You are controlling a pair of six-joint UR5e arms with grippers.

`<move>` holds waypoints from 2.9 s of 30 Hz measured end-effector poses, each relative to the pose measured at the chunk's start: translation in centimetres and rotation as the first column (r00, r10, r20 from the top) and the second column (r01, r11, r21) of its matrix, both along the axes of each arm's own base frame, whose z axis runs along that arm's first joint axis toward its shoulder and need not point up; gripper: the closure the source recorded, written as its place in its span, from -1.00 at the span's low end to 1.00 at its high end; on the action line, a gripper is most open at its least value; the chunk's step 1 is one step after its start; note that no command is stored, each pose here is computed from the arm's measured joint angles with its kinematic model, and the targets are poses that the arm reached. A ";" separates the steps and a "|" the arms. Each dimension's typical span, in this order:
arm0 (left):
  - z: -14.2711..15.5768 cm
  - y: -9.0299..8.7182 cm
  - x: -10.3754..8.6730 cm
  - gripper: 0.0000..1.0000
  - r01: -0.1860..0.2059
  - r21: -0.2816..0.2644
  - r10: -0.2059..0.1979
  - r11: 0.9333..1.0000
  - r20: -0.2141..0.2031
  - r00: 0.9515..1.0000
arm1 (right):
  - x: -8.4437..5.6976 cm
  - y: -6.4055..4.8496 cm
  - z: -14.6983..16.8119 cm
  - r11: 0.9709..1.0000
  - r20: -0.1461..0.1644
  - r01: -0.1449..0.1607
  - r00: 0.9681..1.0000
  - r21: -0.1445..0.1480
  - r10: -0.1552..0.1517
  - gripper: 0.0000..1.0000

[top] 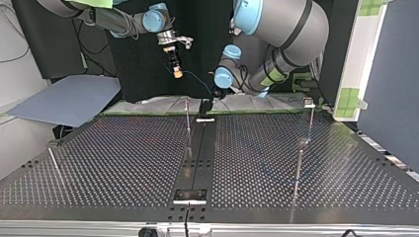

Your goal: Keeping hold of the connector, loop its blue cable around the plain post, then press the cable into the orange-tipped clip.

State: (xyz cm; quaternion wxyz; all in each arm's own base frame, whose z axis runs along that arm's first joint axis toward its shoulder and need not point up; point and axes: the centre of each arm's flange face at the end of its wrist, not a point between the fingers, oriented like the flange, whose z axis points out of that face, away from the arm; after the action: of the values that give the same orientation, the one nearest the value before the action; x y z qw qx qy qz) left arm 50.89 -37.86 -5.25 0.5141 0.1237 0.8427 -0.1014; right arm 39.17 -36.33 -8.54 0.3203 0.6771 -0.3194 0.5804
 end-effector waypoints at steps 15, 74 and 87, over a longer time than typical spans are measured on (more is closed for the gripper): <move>0.3 -0.4 0.9 -0.36 0.012 -0.086 -0.009 0.996 0.038 0.999 | 0.0 0.0 0.0 1.000 -0.004 -0.001 1.000 0.000 0.001 1.00; 4.4 0.9 -0.7 1.00 0.023 0.004 -0.023 1.000 0.185 0.982 | -1.3 -4.6 4.6 0.994 0.027 0.099 0.995 -0.037 -0.098 1.00; 5.6 -1.3 -0.1 1.00 0.030 0.013 -0.032 0.999 0.214 0.976 | -2.8 -7.0 7.0 0.988 0.053 0.140 0.989 -0.061 -0.137 1.00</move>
State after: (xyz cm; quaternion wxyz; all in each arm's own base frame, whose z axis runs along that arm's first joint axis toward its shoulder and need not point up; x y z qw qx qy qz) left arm 50.75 -39.11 0.40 0.5996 0.1496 0.7809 -0.0912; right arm 36.38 -43.32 -1.52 0.3735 0.6283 -0.3545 0.5832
